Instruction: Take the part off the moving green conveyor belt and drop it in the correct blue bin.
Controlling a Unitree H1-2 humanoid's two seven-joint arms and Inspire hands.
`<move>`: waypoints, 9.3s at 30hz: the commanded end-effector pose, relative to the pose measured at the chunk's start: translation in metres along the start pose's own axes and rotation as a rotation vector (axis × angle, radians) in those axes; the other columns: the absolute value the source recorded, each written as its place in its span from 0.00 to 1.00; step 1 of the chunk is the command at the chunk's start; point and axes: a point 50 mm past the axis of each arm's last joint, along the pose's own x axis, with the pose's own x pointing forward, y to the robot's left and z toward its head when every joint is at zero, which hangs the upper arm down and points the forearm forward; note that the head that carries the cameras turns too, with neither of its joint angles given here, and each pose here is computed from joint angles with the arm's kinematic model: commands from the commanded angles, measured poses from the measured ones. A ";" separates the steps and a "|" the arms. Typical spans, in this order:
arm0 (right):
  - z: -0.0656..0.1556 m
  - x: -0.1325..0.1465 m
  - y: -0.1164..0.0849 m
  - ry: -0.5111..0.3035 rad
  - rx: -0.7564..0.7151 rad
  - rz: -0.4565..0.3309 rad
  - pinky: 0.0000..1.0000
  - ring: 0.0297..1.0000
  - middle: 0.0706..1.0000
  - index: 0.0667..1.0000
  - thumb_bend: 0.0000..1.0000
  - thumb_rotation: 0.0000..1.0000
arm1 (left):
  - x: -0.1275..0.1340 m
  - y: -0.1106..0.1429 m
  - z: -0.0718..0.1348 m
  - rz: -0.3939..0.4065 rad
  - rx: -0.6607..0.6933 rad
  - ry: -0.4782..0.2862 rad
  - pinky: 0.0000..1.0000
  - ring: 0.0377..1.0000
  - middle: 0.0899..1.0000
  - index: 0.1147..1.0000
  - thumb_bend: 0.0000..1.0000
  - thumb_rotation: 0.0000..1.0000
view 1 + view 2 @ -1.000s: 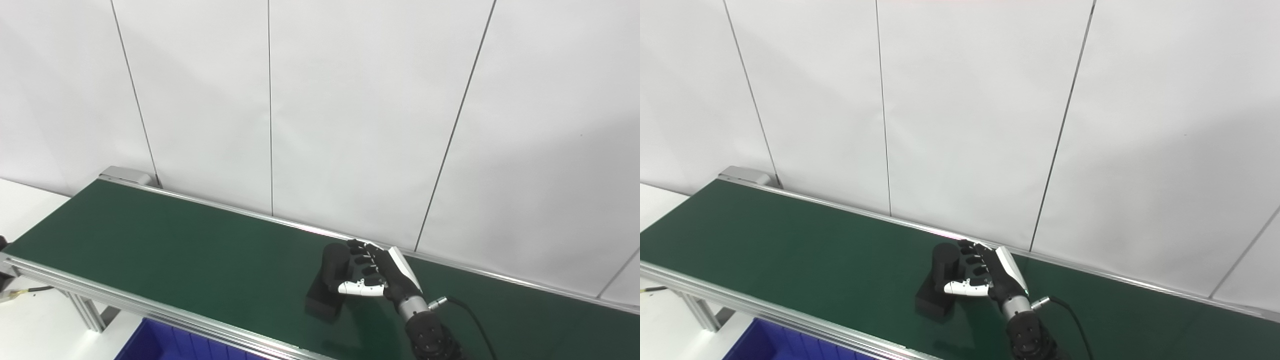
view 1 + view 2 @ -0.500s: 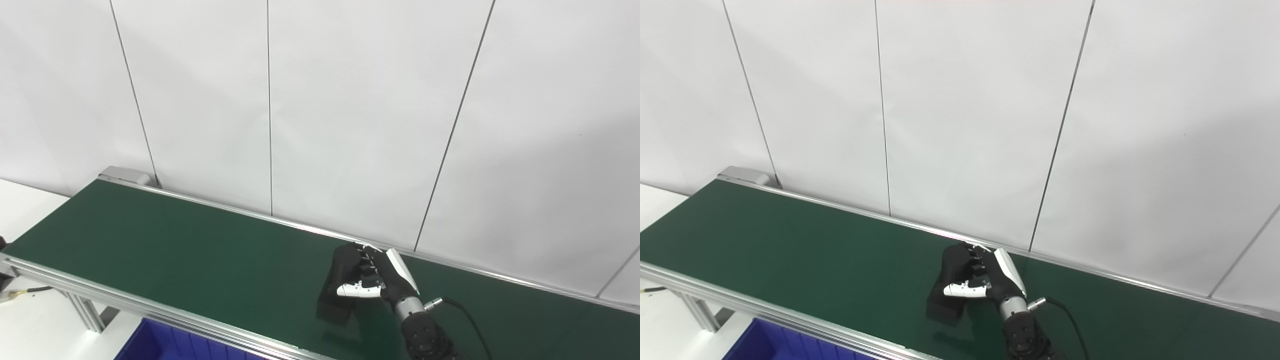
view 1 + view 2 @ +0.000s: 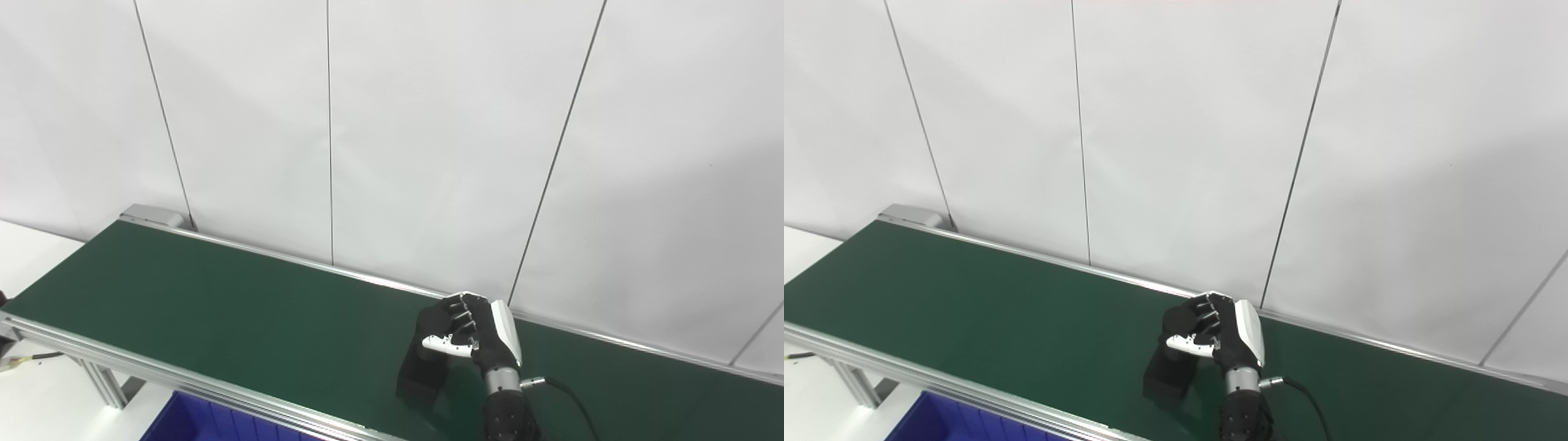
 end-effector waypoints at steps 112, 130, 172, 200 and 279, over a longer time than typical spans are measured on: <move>-0.012 -0.302 -0.078 0.165 0.191 -0.225 0.33 0.42 0.47 0.49 0.50 0.00 | -0.023 0.066 0.069 -0.002 0.012 -0.103 0.65 0.71 0.75 0.79 0.96 0.37; -0.023 -0.266 -0.036 0.114 0.055 -0.064 0.32 0.41 0.46 0.51 0.50 0.00 | -0.024 0.078 0.074 0.008 0.017 -0.094 0.63 0.70 0.74 0.79 0.99 0.39; -0.027 -0.304 -0.073 0.187 -0.084 -0.192 0.33 0.40 0.47 0.51 0.50 0.00 | -0.025 0.088 0.084 0.007 0.027 -0.089 0.63 0.70 0.74 0.80 0.98 0.41; -0.030 -0.300 -0.066 0.275 -0.182 0.115 0.72 0.80 0.82 0.80 0.87 0.31 | -0.025 0.086 0.085 0.006 0.021 -0.090 0.63 0.69 0.74 0.79 0.98 0.40; -0.050 -0.312 -0.022 -0.047 0.369 -0.024 0.68 0.74 0.76 0.79 0.75 0.51 | -0.019 0.060 0.045 -0.035 0.117 -0.023 0.70 0.76 0.81 0.85 0.87 0.33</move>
